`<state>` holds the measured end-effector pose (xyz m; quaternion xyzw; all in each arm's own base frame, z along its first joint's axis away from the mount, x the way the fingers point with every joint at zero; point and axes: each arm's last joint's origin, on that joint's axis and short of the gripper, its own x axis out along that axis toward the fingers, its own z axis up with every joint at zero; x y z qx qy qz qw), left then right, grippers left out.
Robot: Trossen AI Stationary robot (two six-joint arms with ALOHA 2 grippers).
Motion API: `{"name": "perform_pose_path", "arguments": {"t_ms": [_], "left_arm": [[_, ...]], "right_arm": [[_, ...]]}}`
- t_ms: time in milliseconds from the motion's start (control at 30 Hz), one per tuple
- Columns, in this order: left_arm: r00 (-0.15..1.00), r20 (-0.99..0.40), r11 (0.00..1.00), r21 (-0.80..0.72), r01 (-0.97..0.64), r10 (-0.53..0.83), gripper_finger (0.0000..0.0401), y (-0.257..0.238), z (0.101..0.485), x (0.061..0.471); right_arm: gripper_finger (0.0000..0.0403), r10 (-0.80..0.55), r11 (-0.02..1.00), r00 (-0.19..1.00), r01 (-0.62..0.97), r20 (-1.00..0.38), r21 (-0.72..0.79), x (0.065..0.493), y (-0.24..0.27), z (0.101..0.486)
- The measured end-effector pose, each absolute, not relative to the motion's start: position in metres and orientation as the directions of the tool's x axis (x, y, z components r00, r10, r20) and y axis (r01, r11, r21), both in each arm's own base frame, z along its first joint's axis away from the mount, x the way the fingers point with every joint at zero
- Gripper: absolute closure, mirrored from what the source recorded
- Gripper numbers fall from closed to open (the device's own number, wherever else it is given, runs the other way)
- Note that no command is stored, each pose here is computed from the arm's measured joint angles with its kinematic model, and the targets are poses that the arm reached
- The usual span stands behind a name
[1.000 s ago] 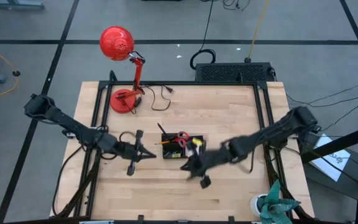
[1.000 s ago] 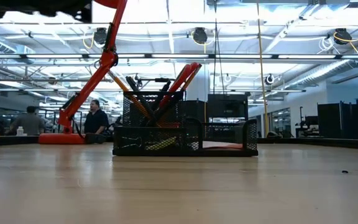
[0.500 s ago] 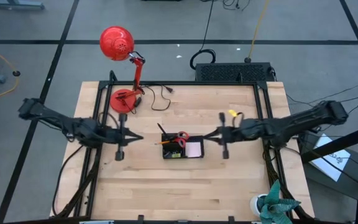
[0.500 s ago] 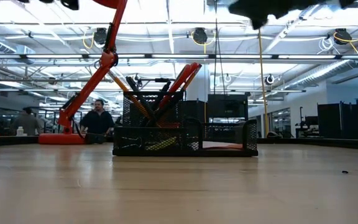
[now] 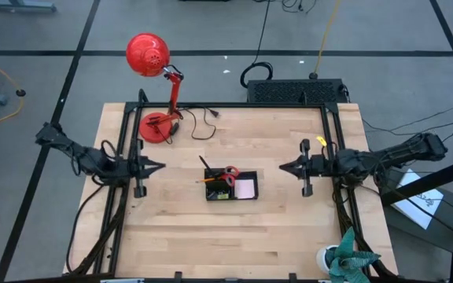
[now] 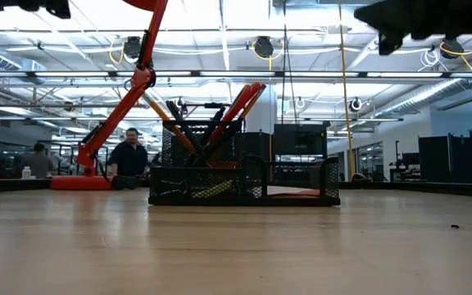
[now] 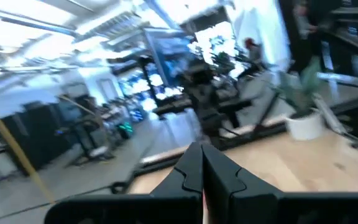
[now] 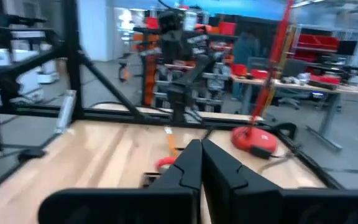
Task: Pick and place office supplies into organizer
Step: Return to Home Position
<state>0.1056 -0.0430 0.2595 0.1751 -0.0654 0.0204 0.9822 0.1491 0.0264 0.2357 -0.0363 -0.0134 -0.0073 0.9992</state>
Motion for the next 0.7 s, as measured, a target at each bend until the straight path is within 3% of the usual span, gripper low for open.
{"name": "perform_pose_path", "arguments": {"t_ms": [300,433,567,700], "left_arm": [[0.989,0.119,0.951,0.284,-0.122,0.092,0.04,-0.027,0.25,0.11],[0.993,0.101,0.958,0.275,-0.084,0.058,0.0401,-0.025,0.248,0.099],[0.977,0.21,0.958,0.274,-0.085,0.027,0.0401,-0.024,0.242,0.092],[0.973,0.184,0.945,0.267,-0.187,0.141,0.0401,-0.017,0.231,0.089]], "right_arm": [[0.0403,-0.015,0.999,0.997,0.013,0.081,0.03,0.147,-0.003,0.24],[0.0403,0.012,1.0,0.996,-0.015,0.092,0.026,0.139,-0.001,0.239],[0.0403,-0.01,0.999,0.987,0.005,0.158,0.035,0.133,-0.001,0.226],[0.0403,-0.061,0.998,0.981,0.054,0.186,0.042,0.128,-0.003,0.213]]}}
